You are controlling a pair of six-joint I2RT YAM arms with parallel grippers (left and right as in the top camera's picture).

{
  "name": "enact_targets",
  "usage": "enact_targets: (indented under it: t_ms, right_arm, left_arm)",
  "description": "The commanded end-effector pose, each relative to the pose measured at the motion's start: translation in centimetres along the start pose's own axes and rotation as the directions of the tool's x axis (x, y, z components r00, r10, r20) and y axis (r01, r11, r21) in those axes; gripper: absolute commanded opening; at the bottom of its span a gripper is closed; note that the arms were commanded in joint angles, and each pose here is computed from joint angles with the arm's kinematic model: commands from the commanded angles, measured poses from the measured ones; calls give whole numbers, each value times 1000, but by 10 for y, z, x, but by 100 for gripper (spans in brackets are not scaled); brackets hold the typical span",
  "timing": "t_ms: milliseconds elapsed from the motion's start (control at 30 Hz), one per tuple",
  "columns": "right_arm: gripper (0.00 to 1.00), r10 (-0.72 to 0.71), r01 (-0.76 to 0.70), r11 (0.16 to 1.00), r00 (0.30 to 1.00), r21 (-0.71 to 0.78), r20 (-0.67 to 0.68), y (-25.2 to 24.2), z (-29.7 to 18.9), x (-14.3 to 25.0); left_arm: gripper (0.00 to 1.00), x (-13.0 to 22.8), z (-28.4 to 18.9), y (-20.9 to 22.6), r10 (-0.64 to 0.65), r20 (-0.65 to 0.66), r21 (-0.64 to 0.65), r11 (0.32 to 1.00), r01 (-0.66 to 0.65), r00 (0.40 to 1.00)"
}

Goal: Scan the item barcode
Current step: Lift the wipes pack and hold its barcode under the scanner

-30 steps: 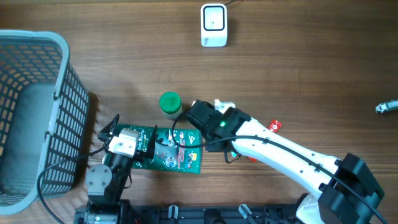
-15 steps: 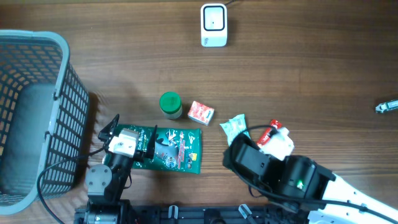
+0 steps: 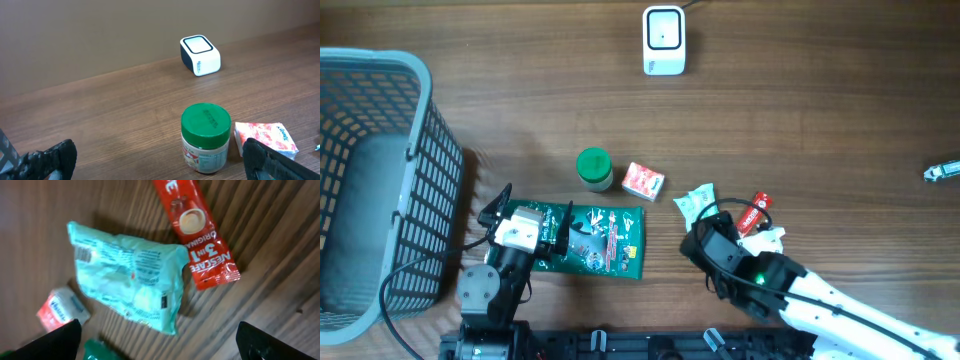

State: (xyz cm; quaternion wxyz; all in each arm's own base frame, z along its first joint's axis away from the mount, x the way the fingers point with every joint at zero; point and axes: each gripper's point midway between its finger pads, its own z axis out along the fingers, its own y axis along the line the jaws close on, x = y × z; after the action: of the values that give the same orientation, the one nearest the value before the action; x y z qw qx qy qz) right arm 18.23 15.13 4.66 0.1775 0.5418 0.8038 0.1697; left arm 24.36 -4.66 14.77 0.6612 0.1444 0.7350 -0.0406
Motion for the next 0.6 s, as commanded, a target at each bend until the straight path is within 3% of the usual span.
enact_targets:
  t_ms: [0,300,500,567]
  right_arm:
    - [99,13,-13,1000,1000,23,-2,-3,13,5]
    - [99,30,-34,994,999,103,42,-12,57,6]
    - [48,1,-3,991,1000,135,20,-16,60,5]
    - [12,-8,5,990,1000,138,22,-16,60,4]
  left_arm:
    - [100,1,0,-4,-6,1,21,1000,6,1000]
    - [100,0,0,-4,-6,2,21,1000,6,1000]
    - [100,1,0,-4,-6,2,21,1000,6,1000]
    - [100,1,0,-4,-6,1,21,1000,6,1000]
